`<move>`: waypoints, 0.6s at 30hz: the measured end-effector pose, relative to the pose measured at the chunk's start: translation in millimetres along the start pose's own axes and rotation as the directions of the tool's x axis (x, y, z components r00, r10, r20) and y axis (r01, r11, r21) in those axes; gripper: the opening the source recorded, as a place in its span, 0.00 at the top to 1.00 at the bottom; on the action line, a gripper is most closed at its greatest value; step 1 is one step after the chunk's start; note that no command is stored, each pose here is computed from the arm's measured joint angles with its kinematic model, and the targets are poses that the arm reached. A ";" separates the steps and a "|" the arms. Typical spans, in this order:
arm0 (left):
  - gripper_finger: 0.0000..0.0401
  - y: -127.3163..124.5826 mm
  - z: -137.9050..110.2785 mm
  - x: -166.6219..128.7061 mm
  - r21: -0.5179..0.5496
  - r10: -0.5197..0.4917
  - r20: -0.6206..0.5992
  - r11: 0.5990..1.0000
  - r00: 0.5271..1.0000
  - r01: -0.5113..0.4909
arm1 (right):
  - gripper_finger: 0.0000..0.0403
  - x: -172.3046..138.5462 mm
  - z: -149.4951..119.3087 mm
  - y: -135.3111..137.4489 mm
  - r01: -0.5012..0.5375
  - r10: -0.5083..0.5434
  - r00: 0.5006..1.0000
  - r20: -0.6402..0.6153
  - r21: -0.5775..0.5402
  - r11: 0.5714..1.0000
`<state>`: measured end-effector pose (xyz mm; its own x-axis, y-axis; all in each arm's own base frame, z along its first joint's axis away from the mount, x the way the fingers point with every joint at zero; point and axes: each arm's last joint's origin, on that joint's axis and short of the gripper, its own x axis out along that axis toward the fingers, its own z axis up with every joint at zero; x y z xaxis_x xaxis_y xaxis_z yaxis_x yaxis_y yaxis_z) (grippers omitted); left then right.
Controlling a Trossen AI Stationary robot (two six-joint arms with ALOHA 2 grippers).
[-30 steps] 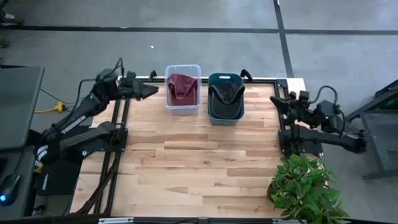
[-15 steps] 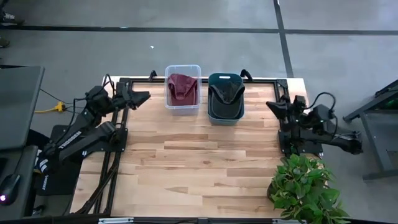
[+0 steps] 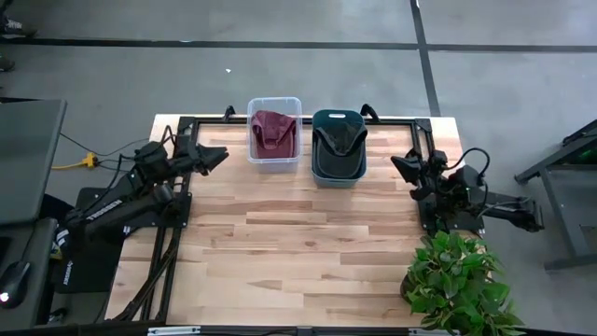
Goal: Pick & Place hat
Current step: Return to Home Position
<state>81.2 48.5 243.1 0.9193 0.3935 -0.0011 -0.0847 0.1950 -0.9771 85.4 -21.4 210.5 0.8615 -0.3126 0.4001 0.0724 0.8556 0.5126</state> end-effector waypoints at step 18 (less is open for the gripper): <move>0.40 42.8 -27.9 13.5 -0.070 -0.005 -0.020 0.998 1.000 0.004 | 1.00 -0.6 -3.2 -1.2 -0.024 0.024 1.000 -0.008 -0.006 1.000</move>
<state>100.7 37.1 195.3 0.9271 0.3748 0.0001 -0.0539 0.1336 -0.9896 86.4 -20.8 207.3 0.8669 -0.2886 0.4065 0.0547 0.8656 0.4978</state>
